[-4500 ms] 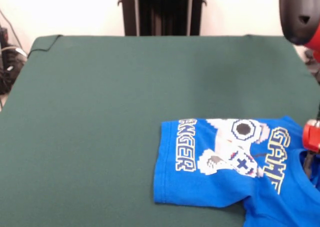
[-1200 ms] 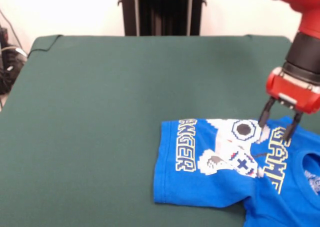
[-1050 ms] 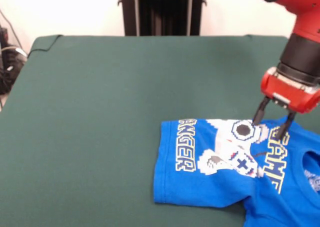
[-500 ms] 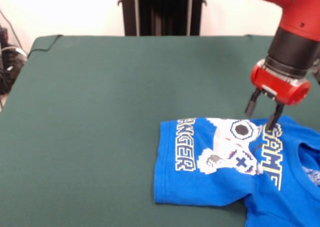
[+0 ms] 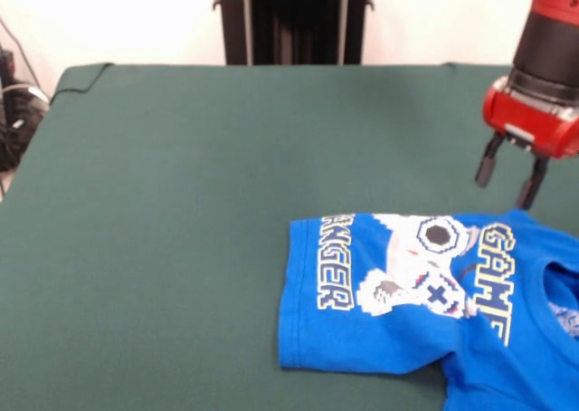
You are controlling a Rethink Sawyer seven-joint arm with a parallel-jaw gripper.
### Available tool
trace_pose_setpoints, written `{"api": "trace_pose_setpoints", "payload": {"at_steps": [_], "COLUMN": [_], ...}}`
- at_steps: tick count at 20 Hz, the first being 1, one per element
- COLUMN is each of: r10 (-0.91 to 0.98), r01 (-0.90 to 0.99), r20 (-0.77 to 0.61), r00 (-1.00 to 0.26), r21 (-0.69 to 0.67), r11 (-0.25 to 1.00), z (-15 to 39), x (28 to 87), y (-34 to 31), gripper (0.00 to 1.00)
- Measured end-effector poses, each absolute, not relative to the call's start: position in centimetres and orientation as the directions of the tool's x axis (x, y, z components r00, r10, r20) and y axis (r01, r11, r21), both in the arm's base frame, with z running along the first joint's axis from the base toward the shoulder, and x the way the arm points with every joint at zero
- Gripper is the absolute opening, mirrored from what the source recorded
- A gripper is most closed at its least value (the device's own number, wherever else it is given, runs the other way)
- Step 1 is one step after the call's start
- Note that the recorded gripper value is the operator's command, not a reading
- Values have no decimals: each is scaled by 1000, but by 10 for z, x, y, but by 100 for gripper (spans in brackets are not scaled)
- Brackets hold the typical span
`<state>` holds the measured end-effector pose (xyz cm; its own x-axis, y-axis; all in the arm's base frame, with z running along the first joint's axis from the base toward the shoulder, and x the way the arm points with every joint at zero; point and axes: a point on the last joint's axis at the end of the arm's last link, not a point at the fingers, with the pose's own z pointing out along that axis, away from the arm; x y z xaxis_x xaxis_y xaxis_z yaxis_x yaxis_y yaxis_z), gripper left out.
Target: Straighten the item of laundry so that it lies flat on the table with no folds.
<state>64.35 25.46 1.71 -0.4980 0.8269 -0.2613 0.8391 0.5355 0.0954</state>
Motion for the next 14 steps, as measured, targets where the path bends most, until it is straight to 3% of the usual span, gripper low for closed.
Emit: {"api": "trace_pose_setpoints", "payload": {"at_steps": [14], "r10": [829], "r01": [835], "r20": [-227], "r00": [-511], "r21": [100], "r11": [541], "z": [11], "x": [638], "y": [271], "gripper": [100]}}
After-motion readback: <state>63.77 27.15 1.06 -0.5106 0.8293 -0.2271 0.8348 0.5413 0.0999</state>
